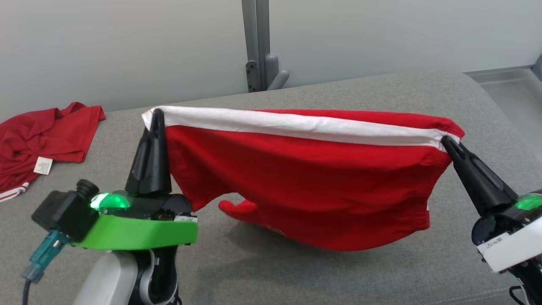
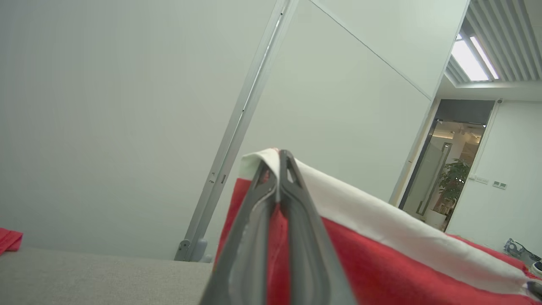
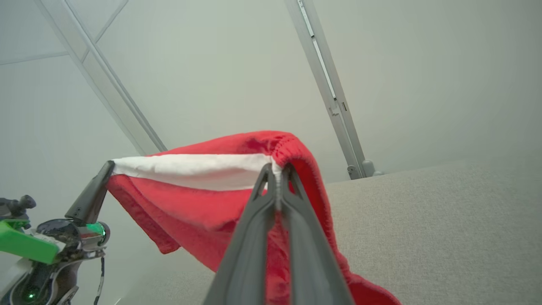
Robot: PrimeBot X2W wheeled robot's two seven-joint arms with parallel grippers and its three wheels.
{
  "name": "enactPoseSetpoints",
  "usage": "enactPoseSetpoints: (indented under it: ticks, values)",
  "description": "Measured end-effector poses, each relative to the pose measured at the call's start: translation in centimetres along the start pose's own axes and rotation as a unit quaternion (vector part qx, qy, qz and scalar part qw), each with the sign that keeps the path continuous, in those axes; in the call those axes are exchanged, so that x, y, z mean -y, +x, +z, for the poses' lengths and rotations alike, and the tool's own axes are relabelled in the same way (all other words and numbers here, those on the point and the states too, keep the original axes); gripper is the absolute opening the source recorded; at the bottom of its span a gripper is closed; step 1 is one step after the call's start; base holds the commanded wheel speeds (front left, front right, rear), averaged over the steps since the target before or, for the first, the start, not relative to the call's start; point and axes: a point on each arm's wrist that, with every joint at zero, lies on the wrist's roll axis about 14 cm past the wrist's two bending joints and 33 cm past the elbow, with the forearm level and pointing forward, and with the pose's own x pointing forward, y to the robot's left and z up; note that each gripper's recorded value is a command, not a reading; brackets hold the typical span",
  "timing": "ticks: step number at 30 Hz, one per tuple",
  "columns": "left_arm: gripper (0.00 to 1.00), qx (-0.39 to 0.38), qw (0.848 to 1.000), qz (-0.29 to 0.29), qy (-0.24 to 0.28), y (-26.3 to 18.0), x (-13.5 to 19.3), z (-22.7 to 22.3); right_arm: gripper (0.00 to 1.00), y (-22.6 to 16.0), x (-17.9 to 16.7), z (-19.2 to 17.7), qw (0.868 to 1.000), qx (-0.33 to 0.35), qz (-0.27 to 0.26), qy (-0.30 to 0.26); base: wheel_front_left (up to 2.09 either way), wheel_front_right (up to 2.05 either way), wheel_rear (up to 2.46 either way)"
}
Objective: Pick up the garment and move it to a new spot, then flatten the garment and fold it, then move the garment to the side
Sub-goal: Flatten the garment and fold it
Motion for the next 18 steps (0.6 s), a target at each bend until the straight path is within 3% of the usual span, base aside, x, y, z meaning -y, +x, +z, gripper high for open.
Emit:
enactPoseSetpoints:
  ticks: [5, 10, 14, 18]
  values:
    - [0.00, 0.036, 0.999, -0.039, 0.009, 0.5, 2.2, 3.5, 0.00, -0.4, -1.7, 3.0, 0.999, 0.035, 0.017, -0.011, 0.00, 0.00, 0.00]
    - [0.00, 0.038, 0.997, -0.070, 0.020, 2.3, 3.3, 4.8, 0.00, 1.4, -1.1, 3.0, 1.000, 0.019, 0.013, -0.017, 0.00, 0.00, 0.00]
    - [0.00, 0.036, 0.994, -0.093, 0.041, 5.4, 3.1, 4.8, 0.00, 5.2, 0.2, 2.3, 1.000, -0.004, 0.011, -0.019, 0.00, 0.00, 0.00]
    - [0.00, 0.024, 0.992, -0.089, 0.084, 10.0, 0.5, 3.7, 0.00, 11.2, 2.4, 2.4, 1.000, -0.004, -0.002, -0.023, 0.00, 0.00, 0.00]
